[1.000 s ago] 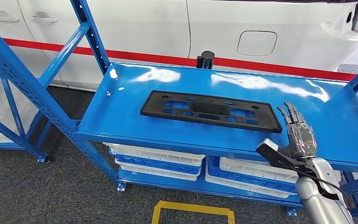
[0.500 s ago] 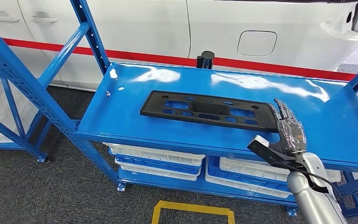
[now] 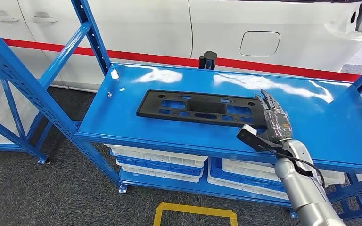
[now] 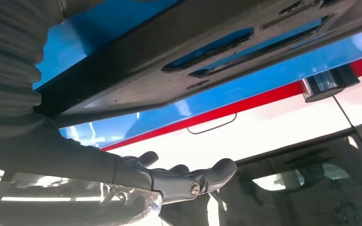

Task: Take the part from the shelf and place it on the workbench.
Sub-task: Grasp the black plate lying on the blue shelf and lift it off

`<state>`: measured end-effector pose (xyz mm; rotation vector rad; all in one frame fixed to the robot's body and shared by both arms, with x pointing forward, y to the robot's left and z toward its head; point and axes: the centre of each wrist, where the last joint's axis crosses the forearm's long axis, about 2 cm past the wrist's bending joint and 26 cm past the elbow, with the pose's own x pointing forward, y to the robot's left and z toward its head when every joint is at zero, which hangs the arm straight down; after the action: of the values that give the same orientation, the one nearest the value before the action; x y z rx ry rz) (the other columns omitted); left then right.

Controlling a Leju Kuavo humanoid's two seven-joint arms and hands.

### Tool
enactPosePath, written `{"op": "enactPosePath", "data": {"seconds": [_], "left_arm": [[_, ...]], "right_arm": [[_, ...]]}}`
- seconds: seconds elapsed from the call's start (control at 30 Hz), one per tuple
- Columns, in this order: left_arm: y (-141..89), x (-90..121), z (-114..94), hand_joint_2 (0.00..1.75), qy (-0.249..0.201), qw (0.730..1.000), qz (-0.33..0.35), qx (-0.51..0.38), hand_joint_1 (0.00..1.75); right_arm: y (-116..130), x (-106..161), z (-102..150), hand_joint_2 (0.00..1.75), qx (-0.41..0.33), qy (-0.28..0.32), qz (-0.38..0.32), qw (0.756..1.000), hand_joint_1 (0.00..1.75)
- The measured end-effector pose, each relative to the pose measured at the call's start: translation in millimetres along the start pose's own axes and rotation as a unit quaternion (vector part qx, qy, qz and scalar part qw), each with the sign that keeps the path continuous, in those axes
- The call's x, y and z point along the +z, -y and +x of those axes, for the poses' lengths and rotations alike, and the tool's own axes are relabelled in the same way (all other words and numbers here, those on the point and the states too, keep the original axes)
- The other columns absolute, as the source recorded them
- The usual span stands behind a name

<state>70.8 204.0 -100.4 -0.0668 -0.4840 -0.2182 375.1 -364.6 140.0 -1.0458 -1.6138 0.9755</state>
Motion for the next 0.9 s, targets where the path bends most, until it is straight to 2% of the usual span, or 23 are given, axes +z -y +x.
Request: {"op": "enactPosePath", "data": {"seconds": [0.03, 0.27, 0.4, 0.53, 0.9], "left_arm": [[0.0, 0.0, 0.1, 0.00, 0.000, 1.000, 0.000, -0.001, 0.00], [0.1, -0.2, 0.7, 0.00, 0.005, 1.000, -0.002, -0.007, 0.00], [0.2, 0.0, 0.2, 1.75, 0.015, 1.000, -0.003, -0.010, 0.00], [0.2, 0.0, 0.0, 0.00, 0.019, 1.000, -0.002, -0.008, 0.00], [0.2, 0.1, -0.1, 0.00, 0.021, 1.000, -0.003, -0.003, 0.00]], "right_arm": [[-1.1, -1.9, 0.6, 1.75, -0.002, -0.003, 0.002, 1.000, 1.69], [-8.5, -9.6, -7.0, 1.75, -0.008, -0.025, 0.011, 1.000, 1.66], [-7.4, -15.4, -11.7, 1.75, -0.006, -0.029, 0.010, 1.000, 1.53], [-6.1, -19.1, -13.8, 1.75, -0.006, -0.028, 0.010, 1.000, 1.54], [-4.7, -20.3, -15.4, 1.75, -0.011, -0.018, -0.008, 1.000, 1.61]]}}
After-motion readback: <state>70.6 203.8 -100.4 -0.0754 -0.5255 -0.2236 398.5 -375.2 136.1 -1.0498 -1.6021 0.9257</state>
